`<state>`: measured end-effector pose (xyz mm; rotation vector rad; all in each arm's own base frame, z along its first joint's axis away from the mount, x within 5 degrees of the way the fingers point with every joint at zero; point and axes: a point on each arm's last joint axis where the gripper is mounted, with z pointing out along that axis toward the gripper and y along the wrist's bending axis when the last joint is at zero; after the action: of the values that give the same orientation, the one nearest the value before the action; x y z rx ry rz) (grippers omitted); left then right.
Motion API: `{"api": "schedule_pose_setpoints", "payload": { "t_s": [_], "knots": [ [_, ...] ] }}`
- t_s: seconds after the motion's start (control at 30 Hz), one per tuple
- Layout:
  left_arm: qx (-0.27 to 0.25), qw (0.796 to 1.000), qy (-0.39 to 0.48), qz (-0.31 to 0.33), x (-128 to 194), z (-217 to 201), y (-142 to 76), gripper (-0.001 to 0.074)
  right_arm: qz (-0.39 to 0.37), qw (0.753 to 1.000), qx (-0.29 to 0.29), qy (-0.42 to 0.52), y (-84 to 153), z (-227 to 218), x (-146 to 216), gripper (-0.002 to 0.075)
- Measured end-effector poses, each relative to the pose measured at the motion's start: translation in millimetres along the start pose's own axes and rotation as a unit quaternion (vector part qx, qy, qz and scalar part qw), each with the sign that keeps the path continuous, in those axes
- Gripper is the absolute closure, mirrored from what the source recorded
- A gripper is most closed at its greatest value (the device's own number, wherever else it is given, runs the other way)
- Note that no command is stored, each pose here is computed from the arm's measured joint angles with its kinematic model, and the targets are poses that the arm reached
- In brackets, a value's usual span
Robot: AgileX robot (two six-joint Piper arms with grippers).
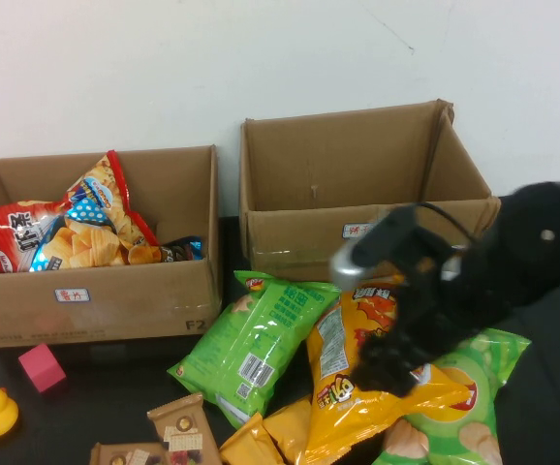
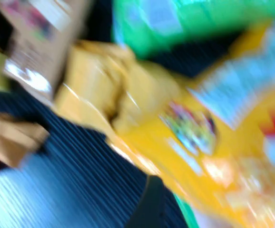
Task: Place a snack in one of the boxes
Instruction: Pick up the biscuit
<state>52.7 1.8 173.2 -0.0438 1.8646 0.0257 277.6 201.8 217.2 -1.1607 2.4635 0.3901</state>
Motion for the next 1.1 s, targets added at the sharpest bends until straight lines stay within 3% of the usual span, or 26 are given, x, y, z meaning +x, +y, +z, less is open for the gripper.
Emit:
{"api": "schedule_pose_setpoints", "payload": {
  "t_s": [0.23, 0.43, 0.7, 1.1],
  "knots": [
    [0.000, 1.000, 0.000, 0.000, 0.0, 0.0, 0.0, 0.0736, -0.068, 0.996, -0.035, -0.035, 57.1, 5.0, -48.0, 0.0035],
    [0.000, 1.000, 0.000, 0.000, 0.0, 0.0, 0.0, 0.0736, -0.073, 0.994, -0.071, 0.025, 87.0, 58.4, -68.4, 0.0034],
    [0.000, 1.000, 0.000, 0.000, 0.0, 0.0, 0.0, 0.0736, -0.043, 0.994, -0.067, 0.075, 103.4, 129.5, -88.1, 0.0034],
    [0.000, 1.000, 0.001, 0.000, 0.1, 0.0, 0.0, 0.0736, 0.034, 0.990, -0.052, 0.123, 107.4, 188.8, -106.5, 0.0034]
  ]
}}
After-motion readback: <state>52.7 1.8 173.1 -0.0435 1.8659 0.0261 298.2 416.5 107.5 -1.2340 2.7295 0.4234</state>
